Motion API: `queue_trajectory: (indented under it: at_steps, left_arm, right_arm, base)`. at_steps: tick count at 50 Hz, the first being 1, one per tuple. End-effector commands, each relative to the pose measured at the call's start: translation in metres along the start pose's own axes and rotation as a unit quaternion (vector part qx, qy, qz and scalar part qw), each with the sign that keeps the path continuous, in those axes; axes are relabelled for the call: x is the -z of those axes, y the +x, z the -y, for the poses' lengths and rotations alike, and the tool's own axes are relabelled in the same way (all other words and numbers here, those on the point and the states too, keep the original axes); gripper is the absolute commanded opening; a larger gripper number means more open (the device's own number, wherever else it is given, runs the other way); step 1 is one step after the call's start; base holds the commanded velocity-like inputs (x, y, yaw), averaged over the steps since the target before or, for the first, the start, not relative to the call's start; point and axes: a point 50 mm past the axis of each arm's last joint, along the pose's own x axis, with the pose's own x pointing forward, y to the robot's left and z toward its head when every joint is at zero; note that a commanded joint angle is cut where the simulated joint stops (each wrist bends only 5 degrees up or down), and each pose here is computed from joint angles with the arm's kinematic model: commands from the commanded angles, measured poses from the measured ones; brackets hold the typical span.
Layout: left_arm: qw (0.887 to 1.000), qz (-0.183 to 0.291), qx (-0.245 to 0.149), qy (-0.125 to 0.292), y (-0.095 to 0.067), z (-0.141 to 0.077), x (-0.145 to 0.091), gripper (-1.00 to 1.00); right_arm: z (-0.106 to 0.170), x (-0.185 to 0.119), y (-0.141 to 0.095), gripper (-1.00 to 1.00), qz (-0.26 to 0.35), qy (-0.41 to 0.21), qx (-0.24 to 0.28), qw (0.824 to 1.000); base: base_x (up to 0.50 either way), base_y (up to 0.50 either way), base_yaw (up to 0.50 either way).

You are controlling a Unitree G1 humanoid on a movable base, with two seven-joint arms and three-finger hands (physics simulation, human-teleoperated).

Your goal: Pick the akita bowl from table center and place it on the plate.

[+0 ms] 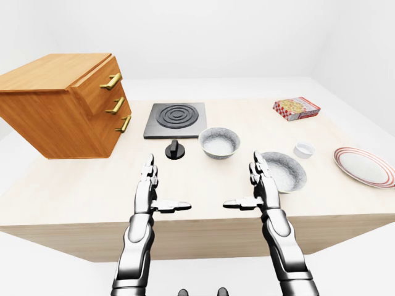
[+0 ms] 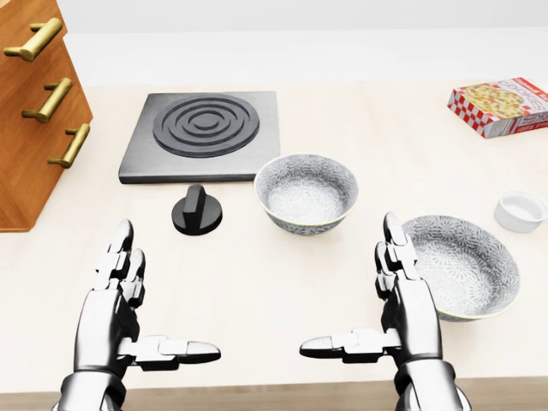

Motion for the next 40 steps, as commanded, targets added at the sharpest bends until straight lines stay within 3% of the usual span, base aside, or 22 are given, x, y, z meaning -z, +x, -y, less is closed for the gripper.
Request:
queue_trajectory:
  at_steps: [1,4,9,18,31,40]
  left_arm:
    - [1.0,-0.002,0.007,-0.014,-0.002,-0.003,0.0,1.0]
    - [1.0,-0.003,0.01,-0.015,0.002,-0.003,-0.003,1.0]
    - [1.0,0.002,0.015,-0.011,0.013,-0.003,-0.011,1.0]
    - [0.996,0.086,0.027,-0.002,0.042,0.002,-0.061,1.0]
    - [0.993,0.113,0.031,-0.005,0.04,0.003,-0.074,1.0]
    - [0.992,0.119,0.031,-0.005,0.039,0.002,-0.077,1.0]
  right_arm:
    - [0.001,-0.003,0.002,1.0,-0.003,-0.001,-0.004,1.0]
    - [0.001,-0.009,0.003,1.0,-0.006,0.004,-0.004,1.0]
    - [-0.004,-0.036,0.009,1.0,0.05,0.019,-0.009,0.999]
    - [-0.004,-0.07,0.026,1.0,0.113,-0.036,-0.007,0.993]
    - [-0.009,-0.081,0.014,1.0,0.143,-0.008,-0.034,0.989]
    - [-0.008,-0.083,0.012,1.0,0.148,-0.003,-0.035,0.988]
  base:
    - [0.0,0.0,0.0]
    - [0.0,0.0,0.0]
    - [0.0,0.0,0.0]
    - [0.0,0.0,0.0]
    - [0.0,0.0,0.0]
    - [-0.11,-0.43,0.0]
